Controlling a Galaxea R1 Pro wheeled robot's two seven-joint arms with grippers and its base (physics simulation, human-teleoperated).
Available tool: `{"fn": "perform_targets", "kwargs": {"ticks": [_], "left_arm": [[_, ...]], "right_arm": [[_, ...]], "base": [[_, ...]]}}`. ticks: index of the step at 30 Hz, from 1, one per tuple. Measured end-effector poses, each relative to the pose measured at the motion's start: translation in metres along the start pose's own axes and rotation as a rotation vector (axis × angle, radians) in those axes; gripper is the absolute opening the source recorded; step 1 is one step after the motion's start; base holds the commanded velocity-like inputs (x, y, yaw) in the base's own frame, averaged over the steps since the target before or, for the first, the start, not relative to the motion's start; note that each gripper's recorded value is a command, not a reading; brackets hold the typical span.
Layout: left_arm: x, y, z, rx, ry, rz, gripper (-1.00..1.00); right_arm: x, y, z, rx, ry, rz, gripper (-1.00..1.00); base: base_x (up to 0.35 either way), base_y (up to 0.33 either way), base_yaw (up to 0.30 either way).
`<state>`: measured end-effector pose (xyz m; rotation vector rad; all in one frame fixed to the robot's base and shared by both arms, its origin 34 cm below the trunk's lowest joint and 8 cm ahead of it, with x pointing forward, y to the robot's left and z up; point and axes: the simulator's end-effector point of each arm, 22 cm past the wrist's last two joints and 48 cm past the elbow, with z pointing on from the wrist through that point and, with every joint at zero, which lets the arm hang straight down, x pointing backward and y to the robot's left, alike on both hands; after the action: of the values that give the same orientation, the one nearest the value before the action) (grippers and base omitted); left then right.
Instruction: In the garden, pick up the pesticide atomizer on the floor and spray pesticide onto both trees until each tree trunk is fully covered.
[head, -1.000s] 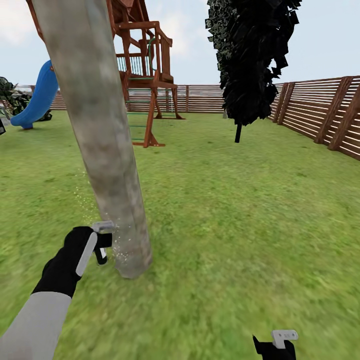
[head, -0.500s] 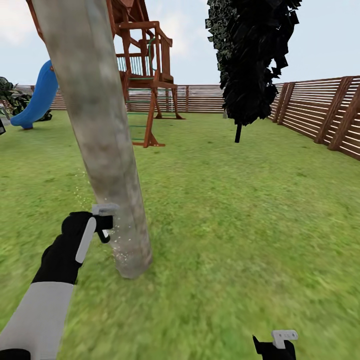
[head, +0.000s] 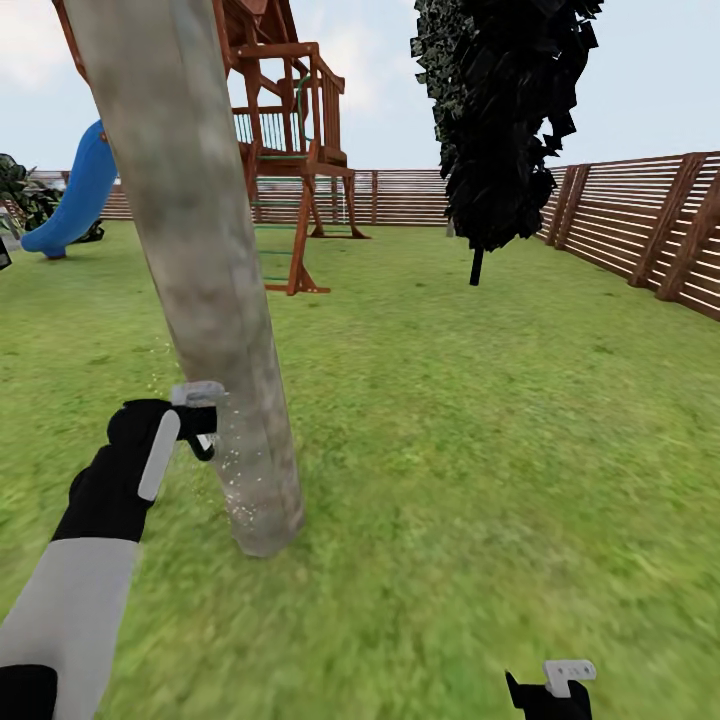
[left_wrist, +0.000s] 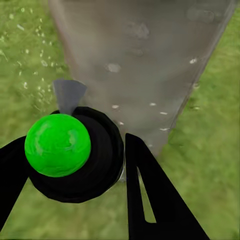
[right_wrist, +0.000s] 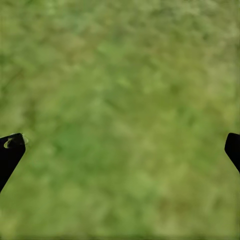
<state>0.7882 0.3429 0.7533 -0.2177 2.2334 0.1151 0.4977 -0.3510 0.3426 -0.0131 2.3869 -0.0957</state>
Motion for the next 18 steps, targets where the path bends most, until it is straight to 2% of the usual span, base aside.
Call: {"fn": "perform_targets", "kwargs": {"ticks": [2, 4, 6, 9, 10, 12, 15, 18], "left_arm": [[0.004, 0.006, 0.001, 0.005, 0.008, -0.009, -1.00], [0.012, 0.005, 0.003, 0.005, 0.019, -0.001, -1.00], [0.057, 0.006, 0.013, 0.002, 0.087, 0.013, -1.00], [0.104, 0.007, 0.019, 0.002, 0.153, 0.018, -1.00], [0.138, 0.007, 0.025, 0.001, 0.206, 0.018, -1.00], [0.181, 0.012, 0.041, -0.016, 0.258, 0.009, -1.00], [0.230, 0.022, 0.068, -0.056, 0.279, -0.005, -1.00], [0.244, 0.011, 0.072, -0.051, 0.281, 0.013, -1.00]], "right_arm": [[0.000, 0.000, 0.000, 0.000, 0.000, 0.000, 1.00], [0.000, 0.000, 0.000, 0.000, 0.000, 0.000, 1.00], [0.000, 0.000, 0.000, 0.000, 0.000, 0.000, 1.00], [0.000, 0.000, 0.000, 0.000, 0.000, 0.000, 1.00], [0.000, 0.000, 0.000, 0.000, 0.000, 0.000, 1.00], [0.000, 0.000, 0.000, 0.000, 0.000, 0.000, 1.00], [0.000, 0.000, 0.000, -0.001, 0.000, 0.000, 1.00], [0.000, 0.000, 0.000, 0.000, 0.000, 0.000, 1.00]], "base": [[0.000, 0.000, 0.000], [0.000, 0.000, 0.000], [0.000, 0.000, 0.000], [0.000, 0.000, 0.000], [0.000, 0.000, 0.000], [0.000, 0.000, 0.000], [0.000, 0.000, 0.000], [0.030, -0.067, 0.000]]}}
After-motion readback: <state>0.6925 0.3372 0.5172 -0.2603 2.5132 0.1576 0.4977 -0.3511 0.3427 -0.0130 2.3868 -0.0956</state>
